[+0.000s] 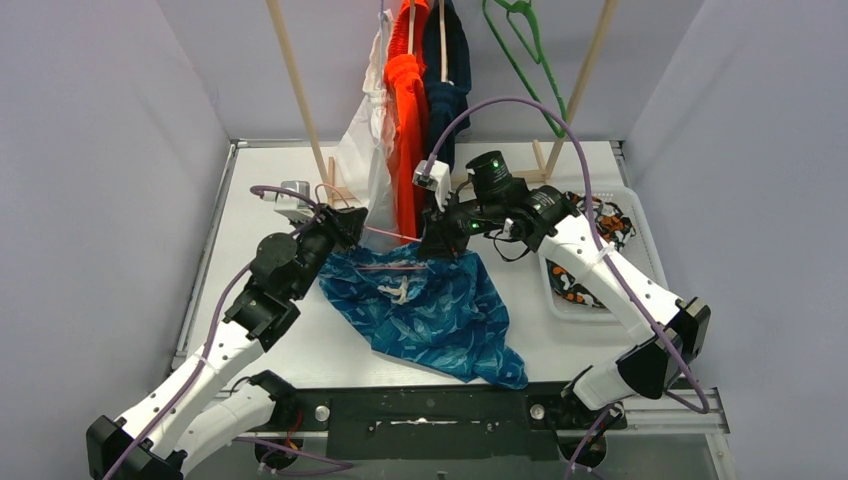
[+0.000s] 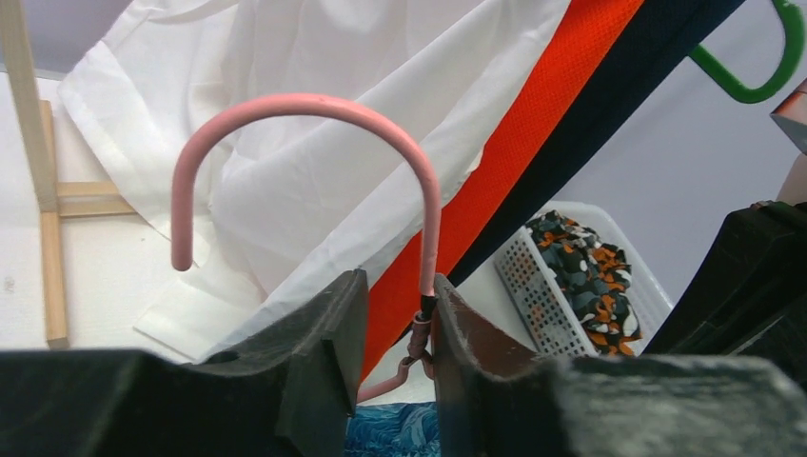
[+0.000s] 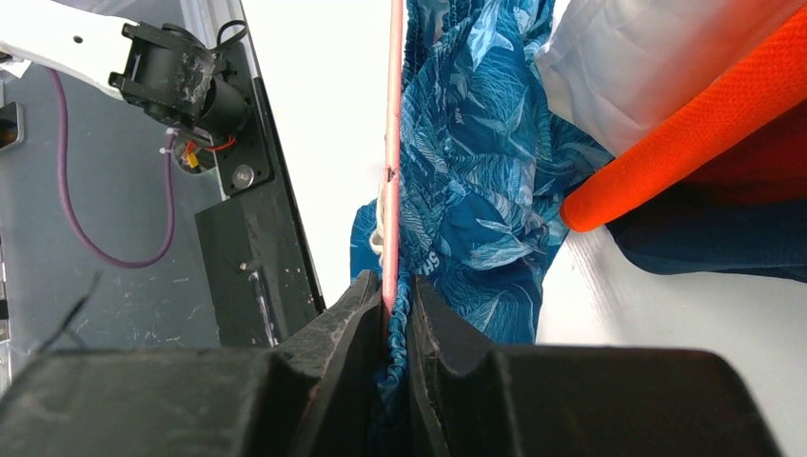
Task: Remove the shorts from the hanger
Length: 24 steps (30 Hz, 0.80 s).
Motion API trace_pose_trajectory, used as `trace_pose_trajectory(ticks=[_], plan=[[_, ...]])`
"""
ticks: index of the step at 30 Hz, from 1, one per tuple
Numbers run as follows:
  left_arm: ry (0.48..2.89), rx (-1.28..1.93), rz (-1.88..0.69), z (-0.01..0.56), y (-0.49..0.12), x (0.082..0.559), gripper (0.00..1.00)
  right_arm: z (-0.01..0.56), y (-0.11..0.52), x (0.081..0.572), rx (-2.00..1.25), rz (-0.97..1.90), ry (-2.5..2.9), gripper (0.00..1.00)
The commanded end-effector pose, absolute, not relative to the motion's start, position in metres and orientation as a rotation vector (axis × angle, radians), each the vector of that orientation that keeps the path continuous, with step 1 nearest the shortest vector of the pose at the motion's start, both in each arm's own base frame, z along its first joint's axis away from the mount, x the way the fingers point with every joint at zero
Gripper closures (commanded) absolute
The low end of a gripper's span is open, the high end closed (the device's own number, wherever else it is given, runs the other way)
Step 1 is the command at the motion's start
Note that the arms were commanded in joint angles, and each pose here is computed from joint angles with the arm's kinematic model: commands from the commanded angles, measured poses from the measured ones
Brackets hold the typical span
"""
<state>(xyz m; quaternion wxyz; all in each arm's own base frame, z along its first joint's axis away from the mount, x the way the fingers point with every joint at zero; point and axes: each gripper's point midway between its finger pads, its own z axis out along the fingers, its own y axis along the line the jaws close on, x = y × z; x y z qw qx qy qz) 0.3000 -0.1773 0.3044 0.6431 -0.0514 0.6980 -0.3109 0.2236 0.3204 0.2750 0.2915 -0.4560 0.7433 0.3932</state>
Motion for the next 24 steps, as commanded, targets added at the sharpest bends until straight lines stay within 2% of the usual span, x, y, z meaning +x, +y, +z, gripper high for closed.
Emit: trace_pose_trajectory(ticks=[1, 4, 7, 11, 20, 24], plan=[[1.518, -0.128, -0.752, 0.33, -0.177, 0.3, 0.76, 0.316, 0.322, 0.215, -1.229, 1.076, 1.793, 1.0], [1.504, -0.149, -0.76, 0.333, -0.174, 0.299, 0.85, 0.314, 0.321, 0.215, -1.226, 1.071, 1.8, 1.0], [1.476, -0.163, -0.782, 0.339, -0.173, 0.296, 1.0, 0.313, 0.32, 0.214, -1.227, 1.073, 1.806, 1.0], [1.472, -0.162, -0.781, 0.341, -0.171, 0.294, 1.0, 0.314, 0.319, 0.214, -1.225, 1.066, 1.809, 0.96], [1.56, -0.185, -0.562, 0.331, -0.136, 0.289, 1.0, 0.331, 0.306, 0.231, -1.083, 0.928, 1.811, 0.48], [1.62, -0.208, -0.488, 0.324, -0.126, 0.288, 1.0, 0.341, 0.297, 0.236, -1.008, 0.87, 1.775, 0.37]])
